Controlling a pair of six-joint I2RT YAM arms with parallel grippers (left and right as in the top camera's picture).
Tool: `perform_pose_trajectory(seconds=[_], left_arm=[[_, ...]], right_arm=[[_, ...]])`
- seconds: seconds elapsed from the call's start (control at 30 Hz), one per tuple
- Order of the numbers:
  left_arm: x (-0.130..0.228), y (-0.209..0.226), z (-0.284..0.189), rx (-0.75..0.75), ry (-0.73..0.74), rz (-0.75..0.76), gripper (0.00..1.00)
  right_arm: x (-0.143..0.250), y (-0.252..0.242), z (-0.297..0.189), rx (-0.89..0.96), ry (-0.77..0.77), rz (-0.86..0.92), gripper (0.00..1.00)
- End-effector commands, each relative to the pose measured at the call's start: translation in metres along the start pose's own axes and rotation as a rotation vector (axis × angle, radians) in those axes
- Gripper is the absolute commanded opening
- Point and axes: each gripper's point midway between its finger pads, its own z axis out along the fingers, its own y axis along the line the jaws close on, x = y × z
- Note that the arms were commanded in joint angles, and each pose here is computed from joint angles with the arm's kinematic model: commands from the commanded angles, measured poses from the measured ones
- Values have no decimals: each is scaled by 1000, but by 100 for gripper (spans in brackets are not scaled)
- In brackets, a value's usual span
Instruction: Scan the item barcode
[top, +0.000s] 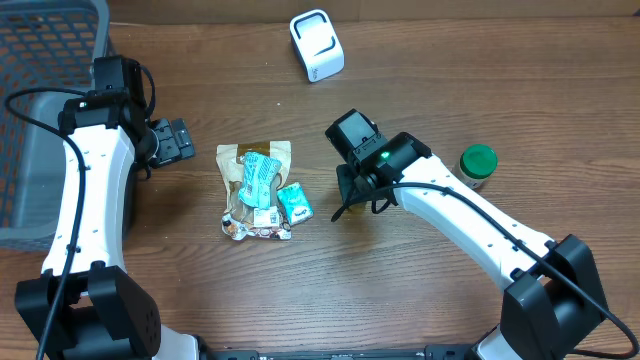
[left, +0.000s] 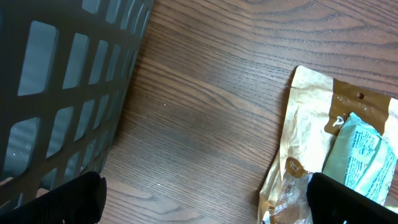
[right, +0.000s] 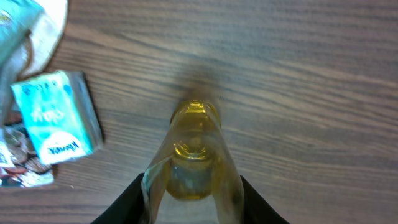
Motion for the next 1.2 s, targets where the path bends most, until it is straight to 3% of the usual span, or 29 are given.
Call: perform_pose_trajectory(seconds=[0.0,0.17,0.27,0.4,0.83,1.17], left_arm=[[-7,2,-10,-4,-37,6,100],[-7,2,-10,-4,-37,6,100],[-7,2,-10,-4,-37,6,100],[-7,2,-10,-4,-37,6,100],[-7,2,-10,-4,-37,6,99],[-7,2,-10,-4,-37,6,100]], right_arm=[[-3,-3,-7,12,-22,7,36],[-2,-3,-7,12,-20,7,44],[-2,-3,-7,12,-20,7,65],[-3,-3,-7,10,-23,7,76],[-48,1,-71,-41,-120,47,80],[-29,-6,-59,1,-24,35,84]])
